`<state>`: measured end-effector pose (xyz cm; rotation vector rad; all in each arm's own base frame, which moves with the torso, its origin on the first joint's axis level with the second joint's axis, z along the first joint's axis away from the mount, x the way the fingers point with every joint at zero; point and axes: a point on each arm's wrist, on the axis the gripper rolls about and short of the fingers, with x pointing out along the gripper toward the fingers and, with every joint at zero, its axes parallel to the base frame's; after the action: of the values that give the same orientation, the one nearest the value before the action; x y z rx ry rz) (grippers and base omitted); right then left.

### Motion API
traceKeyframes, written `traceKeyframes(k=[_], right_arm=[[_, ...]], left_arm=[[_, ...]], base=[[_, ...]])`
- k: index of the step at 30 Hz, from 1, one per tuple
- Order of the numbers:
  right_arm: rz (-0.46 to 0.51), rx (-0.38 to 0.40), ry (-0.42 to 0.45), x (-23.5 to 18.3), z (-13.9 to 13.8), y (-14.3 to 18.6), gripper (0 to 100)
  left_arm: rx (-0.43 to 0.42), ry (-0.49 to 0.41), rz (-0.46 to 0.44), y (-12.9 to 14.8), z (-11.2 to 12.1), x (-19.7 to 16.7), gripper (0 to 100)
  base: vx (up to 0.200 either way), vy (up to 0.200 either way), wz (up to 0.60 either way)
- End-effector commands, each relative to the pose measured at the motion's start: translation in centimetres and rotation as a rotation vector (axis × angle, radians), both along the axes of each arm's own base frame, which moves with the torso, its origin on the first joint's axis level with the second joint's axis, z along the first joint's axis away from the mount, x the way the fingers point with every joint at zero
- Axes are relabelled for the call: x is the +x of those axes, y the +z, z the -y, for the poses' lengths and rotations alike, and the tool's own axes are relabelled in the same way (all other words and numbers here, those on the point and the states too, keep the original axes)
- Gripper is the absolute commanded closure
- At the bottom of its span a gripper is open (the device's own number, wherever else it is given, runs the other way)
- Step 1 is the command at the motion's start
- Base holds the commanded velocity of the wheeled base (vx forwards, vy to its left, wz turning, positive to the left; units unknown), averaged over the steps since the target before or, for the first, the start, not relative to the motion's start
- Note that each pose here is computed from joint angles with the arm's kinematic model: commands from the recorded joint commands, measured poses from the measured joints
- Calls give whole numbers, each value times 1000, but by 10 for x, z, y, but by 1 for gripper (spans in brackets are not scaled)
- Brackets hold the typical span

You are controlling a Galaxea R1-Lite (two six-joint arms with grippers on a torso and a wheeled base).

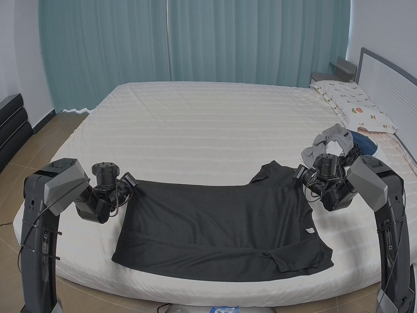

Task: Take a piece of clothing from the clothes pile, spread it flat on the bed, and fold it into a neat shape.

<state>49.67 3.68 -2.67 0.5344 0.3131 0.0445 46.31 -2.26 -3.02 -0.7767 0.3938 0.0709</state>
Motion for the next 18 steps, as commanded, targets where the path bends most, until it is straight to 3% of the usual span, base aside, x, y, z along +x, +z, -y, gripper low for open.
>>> traceKeyframes(k=[1, 16, 18], right_arm=[[6, -1, 5, -1, -2, 4, 100], [4, 13, 12, -8, 0, 14, 100], [-21, 63, 70, -21, 1, 25, 100]], left_arm=[[0, 19, 17, 9, -8, 0, 100], [-6, 23, 17, 15, -15, -4, 100], [-8, 23, 19, 19, -17, -6, 100]], base=[[0, 0, 0], [0, 0, 0], [0, 0, 0]])
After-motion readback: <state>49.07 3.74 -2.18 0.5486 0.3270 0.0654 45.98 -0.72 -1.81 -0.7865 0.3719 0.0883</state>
